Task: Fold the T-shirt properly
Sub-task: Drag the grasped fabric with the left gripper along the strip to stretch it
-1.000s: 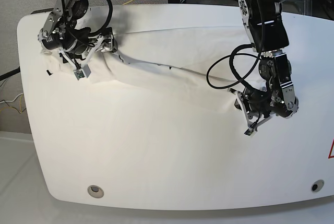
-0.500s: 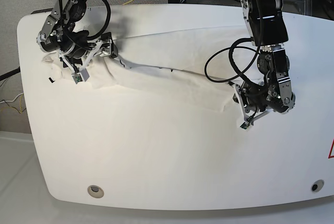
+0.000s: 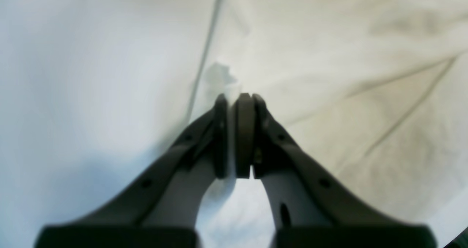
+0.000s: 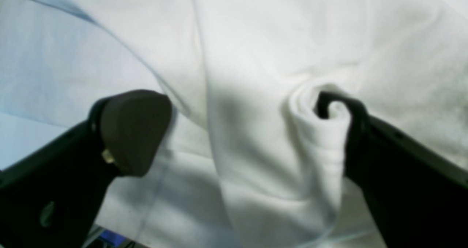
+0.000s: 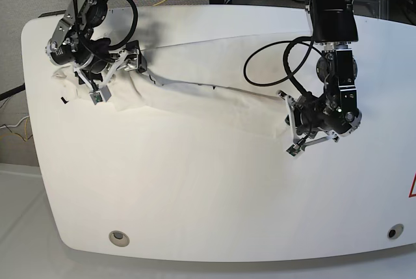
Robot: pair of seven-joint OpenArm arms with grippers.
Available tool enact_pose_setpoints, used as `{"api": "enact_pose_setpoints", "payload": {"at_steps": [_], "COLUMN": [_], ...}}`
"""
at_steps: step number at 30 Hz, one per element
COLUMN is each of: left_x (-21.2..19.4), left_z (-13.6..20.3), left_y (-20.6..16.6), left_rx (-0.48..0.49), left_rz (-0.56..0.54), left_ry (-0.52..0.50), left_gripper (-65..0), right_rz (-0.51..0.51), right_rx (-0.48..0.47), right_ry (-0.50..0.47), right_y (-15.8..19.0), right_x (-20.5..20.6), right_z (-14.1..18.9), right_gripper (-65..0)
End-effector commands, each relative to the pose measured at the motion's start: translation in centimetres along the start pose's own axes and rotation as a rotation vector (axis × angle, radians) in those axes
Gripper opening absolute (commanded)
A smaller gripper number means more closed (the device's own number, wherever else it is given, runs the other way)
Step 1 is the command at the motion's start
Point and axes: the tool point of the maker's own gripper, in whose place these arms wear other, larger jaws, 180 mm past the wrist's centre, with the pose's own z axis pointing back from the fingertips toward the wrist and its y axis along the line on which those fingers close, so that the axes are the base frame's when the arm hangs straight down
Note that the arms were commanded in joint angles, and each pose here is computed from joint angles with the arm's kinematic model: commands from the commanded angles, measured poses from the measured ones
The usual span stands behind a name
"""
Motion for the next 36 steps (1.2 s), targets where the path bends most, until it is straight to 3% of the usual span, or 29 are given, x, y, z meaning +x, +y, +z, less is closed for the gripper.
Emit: {"api": "enact_pose_setpoints", "payload": {"at_steps": [1, 24, 36], "left_x": [1.3, -2.7, -5.6], "left_z": [1.1, 0.2, 1.2], "left_y": [0.0, -1.8, -2.9], "left_rx": [0.027, 0.0, 0.012], "left_rz": [-0.038, -0.187, -0.356], "left_ry": [-0.046, 0.074, 0.147], "left_gripper": [-61.5, -61.5, -61.5], "right_rz": [-0.008, -0.007, 0.001], "right_rx": [-0.007, -0.009, -0.046], "right_ry": [0.069, 0.071, 0.102], "right_y": [-0.1, -0.2, -0.8], "right_x": [-1.5, -1.5, -2.0], "right_z": [-0.2, -0.2, -0.1], "right_gripper": [-0.9, -0.9, -0.9]}}
